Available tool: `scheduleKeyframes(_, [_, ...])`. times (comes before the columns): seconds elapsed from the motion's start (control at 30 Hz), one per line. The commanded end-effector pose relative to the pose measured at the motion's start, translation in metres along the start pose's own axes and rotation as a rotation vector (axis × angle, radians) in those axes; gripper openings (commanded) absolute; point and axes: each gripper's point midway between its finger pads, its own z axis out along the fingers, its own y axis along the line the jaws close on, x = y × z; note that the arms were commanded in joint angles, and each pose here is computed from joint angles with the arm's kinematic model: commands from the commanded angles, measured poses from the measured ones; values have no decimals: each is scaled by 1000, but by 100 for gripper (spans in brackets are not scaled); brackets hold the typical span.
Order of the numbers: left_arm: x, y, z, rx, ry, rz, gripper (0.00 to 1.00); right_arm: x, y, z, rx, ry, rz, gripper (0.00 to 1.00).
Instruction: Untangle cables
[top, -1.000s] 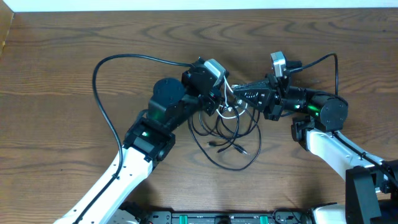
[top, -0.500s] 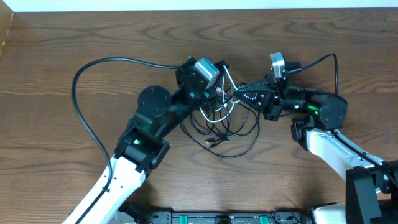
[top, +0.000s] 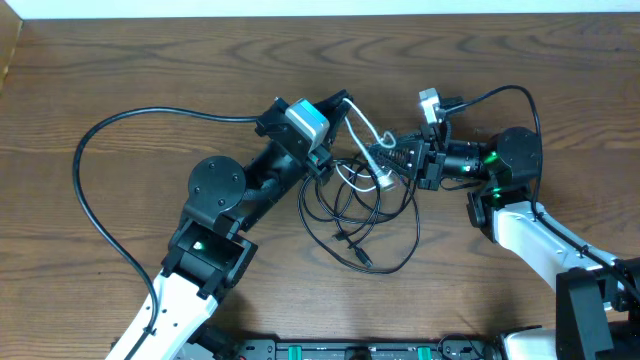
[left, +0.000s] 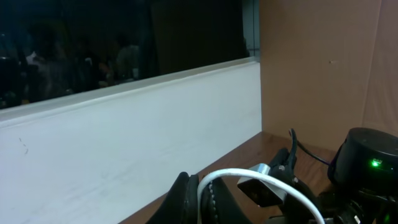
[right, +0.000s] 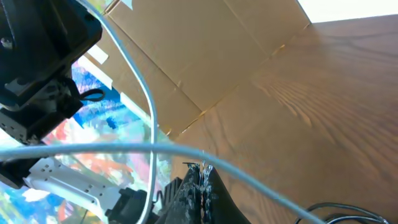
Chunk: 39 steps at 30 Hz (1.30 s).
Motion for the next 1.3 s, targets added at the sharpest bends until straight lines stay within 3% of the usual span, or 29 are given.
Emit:
scheduleKeyframes(0.0, [-9, 3, -2, -12, -12, -3, 7, -4, -1, 1, 12, -19, -50, 1])
scheduleKeyframes(0.27, [0, 2, -2, -10, 26, -15, 8, -18, -14, -18, 73, -76, -41, 1])
scheduleKeyframes(0.67, [9, 0, -1, 3, 57, -70, 8, -36, -67, -71, 288, -220, 139, 1])
scheduleKeyframes(0.83, [21, 0, 2, 3, 93, -88, 8, -34, -67, -72, 283, -210, 138, 6])
scheduleKeyframes(0.97, [26, 1, 6, 3, 103, -94, 8, -31, -63, -70, 265, -187, 126, 2])
scheduleKeyframes(1.27, [68, -4, 27, 45, 193, -210, 8, -42, -72, -99, 314, -250, 158, 1])
